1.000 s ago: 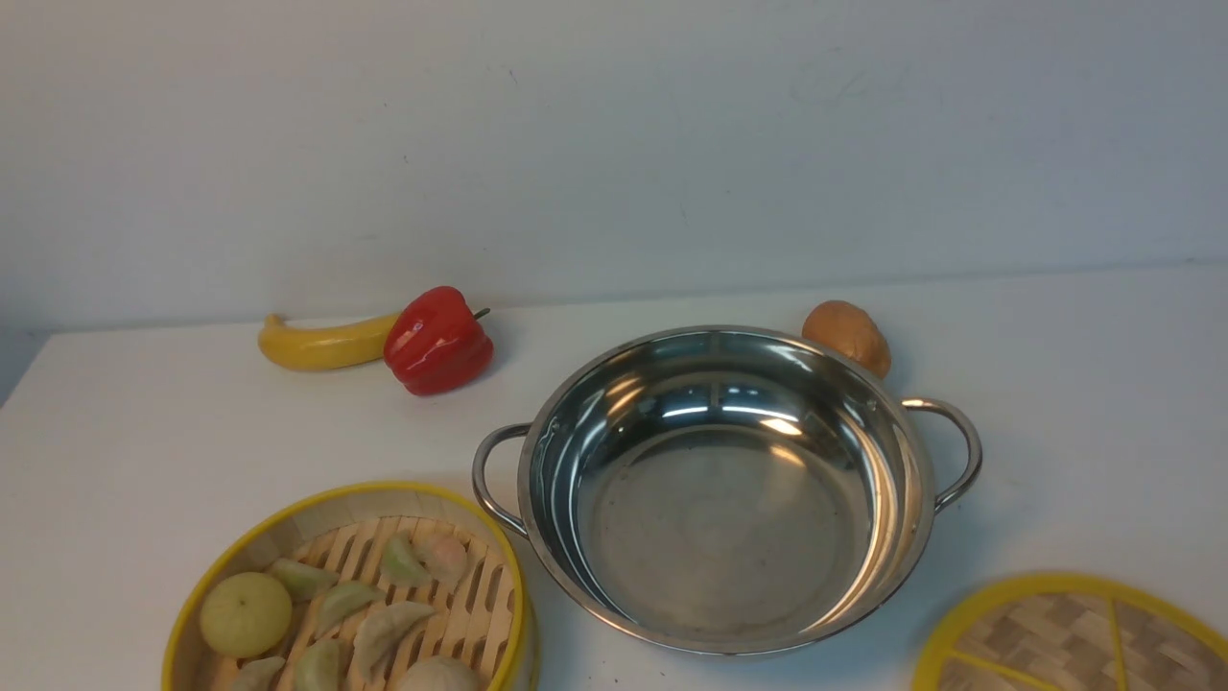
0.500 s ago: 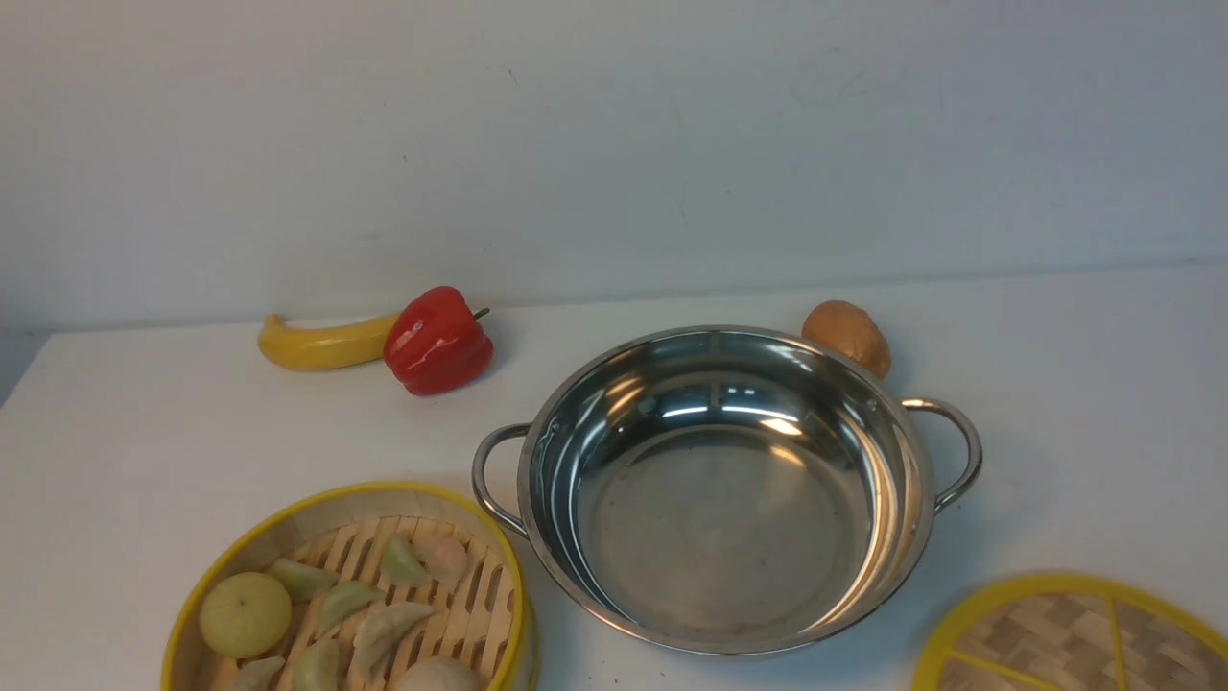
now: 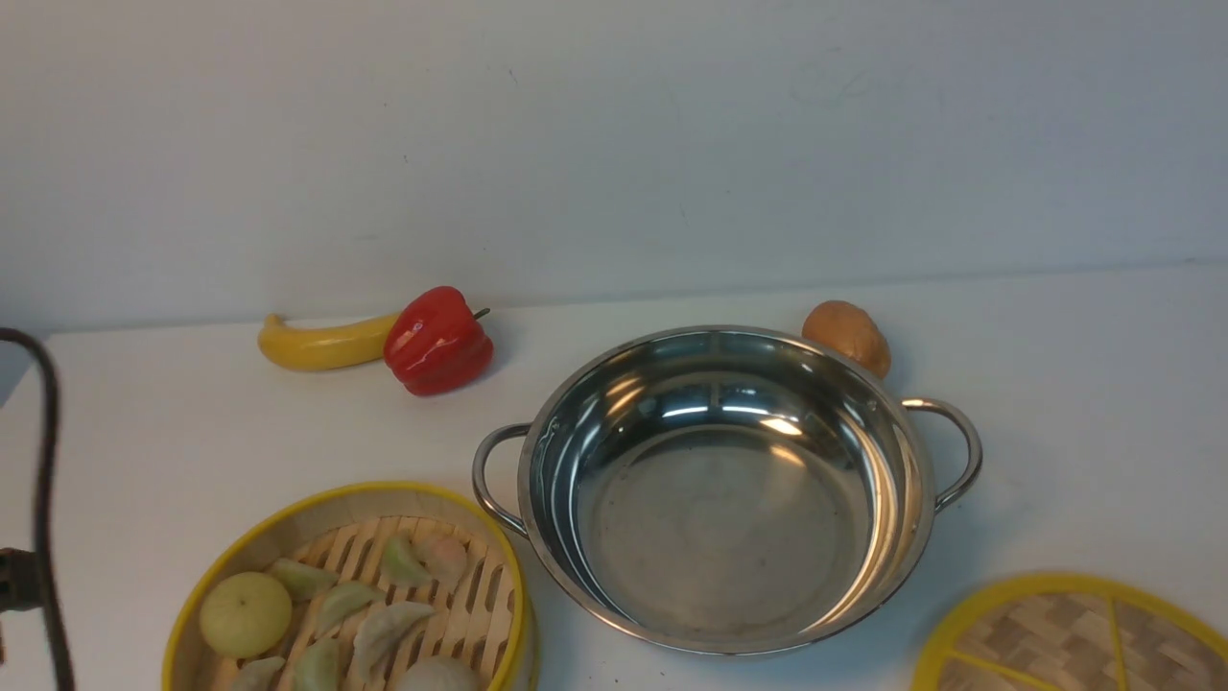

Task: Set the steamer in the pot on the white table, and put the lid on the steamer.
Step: 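Grasp the rim of the steamer basket holding the buns with the left gripper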

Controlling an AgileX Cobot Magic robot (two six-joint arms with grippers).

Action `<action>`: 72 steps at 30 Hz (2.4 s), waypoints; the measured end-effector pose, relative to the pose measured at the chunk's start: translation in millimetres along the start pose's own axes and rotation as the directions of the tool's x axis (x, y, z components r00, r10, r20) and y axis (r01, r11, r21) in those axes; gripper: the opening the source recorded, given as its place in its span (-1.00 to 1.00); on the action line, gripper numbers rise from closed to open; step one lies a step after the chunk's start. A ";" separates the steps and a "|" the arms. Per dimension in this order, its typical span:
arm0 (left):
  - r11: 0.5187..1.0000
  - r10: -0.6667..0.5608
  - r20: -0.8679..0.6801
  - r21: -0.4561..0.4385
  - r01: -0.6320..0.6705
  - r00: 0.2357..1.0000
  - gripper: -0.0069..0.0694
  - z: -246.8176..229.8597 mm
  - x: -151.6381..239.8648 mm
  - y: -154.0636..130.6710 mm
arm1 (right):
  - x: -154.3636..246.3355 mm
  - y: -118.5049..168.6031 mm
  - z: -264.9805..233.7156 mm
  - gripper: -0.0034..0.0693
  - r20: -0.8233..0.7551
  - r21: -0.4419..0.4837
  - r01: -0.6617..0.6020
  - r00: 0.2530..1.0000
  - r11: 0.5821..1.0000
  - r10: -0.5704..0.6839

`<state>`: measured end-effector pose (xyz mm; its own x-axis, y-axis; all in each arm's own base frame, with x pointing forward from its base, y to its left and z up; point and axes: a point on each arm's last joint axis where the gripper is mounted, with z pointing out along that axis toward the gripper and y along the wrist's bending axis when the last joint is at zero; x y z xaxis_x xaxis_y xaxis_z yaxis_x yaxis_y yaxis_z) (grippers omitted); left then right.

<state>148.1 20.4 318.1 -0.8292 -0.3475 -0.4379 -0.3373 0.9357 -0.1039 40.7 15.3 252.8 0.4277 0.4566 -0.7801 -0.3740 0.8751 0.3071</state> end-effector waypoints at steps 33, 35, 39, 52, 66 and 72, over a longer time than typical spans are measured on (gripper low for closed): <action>0.972 0.224 -0.382 0.028 -0.231 0.897 -0.19 166.6 -50.1 -14.3 | 13.7 8.8 -1.8 -0.23 -0.151 -0.113 0.034 0.987 0.993 -0.051; 0.972 0.226 -0.387 0.029 -0.233 0.894 -0.19 171.0 -49.9 -14.2 | 13.7 8.8 -1.8 -0.23 -0.151 -0.113 0.034 0.987 0.993 -0.051; 0.970 0.235 -0.402 0.039 -0.240 0.885 -0.19 179.8 -48.9 -14.6 | 13.7 8.8 -1.8 -0.23 -0.151 -0.113 0.034 0.987 0.993 -0.051; 0.972 0.232 -0.415 0.058 -0.229 0.880 -0.31 196.8 -47.4 -16.2 | 13.7 8.8 -1.8 -0.23 -0.151 -0.113 0.034 0.987 0.993 -0.051; 0.964 0.251 -0.423 0.033 -0.262 0.871 -0.72 196.6 -47.5 -12.8 | 13.8 8.8 -1.8 -0.23 -0.152 -0.114 0.037 0.987 0.993 -0.054; 0.966 0.224 -0.445 -0.015 -0.258 0.867 -0.72 195.6 -49.2 3.5 | 13.8 8.8 -1.8 -0.23 -0.154 -0.111 0.018 0.987 0.994 -0.035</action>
<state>274.9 52.9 164.6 -0.9929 -0.1187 -0.0059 -0.1188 0.9926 0.0261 41.8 29.0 243.8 0.3086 0.3954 -0.8651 -0.4557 0.8598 0.2304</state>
